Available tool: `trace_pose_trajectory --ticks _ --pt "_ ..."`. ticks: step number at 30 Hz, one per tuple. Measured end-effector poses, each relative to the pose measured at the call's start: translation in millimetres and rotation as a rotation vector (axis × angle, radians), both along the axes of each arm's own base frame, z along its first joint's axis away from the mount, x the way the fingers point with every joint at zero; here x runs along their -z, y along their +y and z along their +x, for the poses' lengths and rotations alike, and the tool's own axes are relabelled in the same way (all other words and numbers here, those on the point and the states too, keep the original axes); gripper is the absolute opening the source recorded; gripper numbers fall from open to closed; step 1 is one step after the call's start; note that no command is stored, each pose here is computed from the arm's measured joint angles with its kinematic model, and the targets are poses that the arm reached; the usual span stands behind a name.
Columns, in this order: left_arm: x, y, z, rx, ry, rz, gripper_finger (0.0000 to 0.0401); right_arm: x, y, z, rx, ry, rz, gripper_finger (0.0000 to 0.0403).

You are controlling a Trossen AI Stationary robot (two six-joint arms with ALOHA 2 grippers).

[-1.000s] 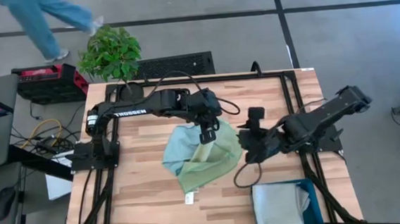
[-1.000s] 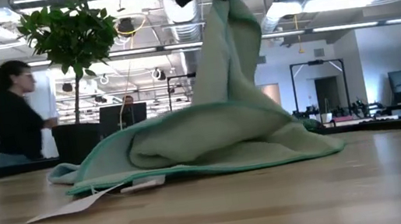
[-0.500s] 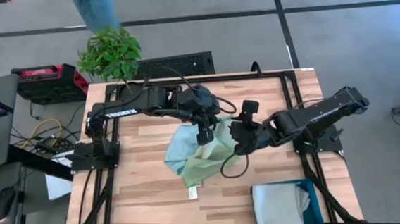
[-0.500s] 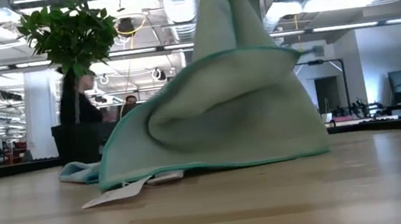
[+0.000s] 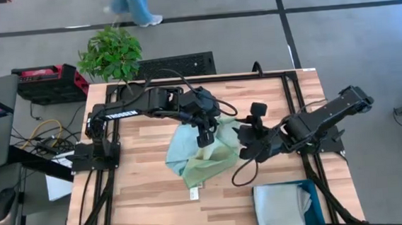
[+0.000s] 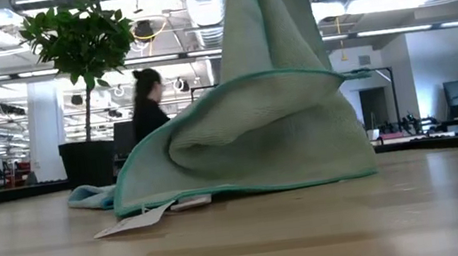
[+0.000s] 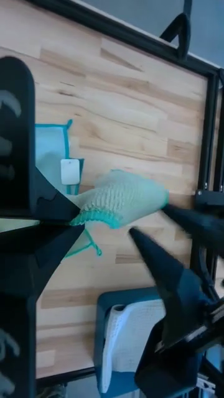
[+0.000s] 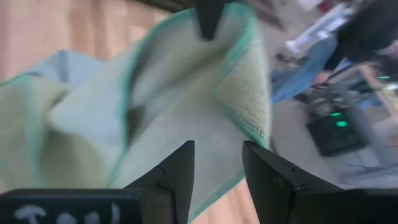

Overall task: Fold microfiber towels
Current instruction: Fold the green microfiber towel

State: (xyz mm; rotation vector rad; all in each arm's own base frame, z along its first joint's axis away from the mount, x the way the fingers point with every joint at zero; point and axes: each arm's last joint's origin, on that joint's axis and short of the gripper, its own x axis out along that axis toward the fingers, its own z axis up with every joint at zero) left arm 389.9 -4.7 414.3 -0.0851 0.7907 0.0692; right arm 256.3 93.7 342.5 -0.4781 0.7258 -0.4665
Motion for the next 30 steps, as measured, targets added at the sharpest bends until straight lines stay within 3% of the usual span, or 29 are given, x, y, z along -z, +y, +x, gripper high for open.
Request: trace_pose_trajectory --ticks 16,25,30 --pt "-1 -16 0 0.037 -0.008 -0.018 0.0000 -1 6 -2 0.044 -0.039 -0.098 0.0159" --pt "-2 -18 2 0.036 -0.031 -0.015 0.0000 2 11 -4 -0.029 0.015 -0.063 0.0159" --pt "-7 -23 6 0.117 -0.104 -0.017 0.0000 3 5 0 -0.007 0.025 -0.061 0.0159"
